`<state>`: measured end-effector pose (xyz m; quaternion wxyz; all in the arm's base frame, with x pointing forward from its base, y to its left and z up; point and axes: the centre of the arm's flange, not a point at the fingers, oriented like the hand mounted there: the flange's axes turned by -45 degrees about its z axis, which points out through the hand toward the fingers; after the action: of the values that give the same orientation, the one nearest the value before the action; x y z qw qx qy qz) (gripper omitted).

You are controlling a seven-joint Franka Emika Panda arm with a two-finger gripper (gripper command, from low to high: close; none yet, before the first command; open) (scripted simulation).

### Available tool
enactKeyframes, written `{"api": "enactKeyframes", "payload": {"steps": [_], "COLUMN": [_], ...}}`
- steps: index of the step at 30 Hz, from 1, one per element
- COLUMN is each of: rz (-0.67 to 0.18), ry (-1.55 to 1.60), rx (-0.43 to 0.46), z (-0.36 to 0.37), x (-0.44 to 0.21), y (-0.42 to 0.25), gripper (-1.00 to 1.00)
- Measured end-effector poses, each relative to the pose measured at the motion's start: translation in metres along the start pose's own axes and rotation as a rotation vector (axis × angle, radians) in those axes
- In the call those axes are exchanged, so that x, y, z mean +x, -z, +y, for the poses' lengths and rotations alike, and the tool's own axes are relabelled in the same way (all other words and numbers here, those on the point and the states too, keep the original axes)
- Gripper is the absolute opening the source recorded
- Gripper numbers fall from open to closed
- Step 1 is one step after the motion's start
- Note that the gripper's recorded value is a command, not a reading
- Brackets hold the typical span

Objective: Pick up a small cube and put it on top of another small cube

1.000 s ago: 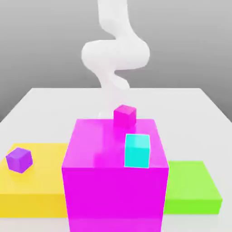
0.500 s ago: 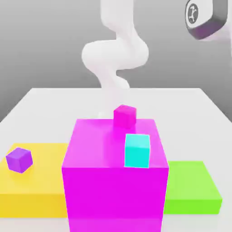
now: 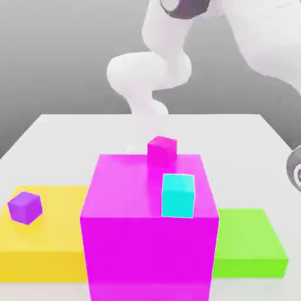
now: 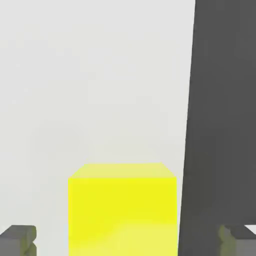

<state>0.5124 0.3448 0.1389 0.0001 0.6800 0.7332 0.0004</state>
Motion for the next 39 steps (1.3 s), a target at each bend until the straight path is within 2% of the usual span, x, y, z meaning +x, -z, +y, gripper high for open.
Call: {"api": "enactKeyframes", "payload": {"steps": [6, 10, 25, 39], "rz": [-0.001, 0.000, 0.020, 0.015], "ry": [0.002, -0.011, -0.580, -1.104], "rx": [0.002, 0.003, 0.017, 0.015], "z": [0.000, 0.000, -0.040, -0.151], "x": [0.000, -0.003, -0.151, -0.261], "y": [-0.001, 0.055, 0.223, 0.309], "gripper": [-1.00, -1.00, -1.00, -1.00]}}
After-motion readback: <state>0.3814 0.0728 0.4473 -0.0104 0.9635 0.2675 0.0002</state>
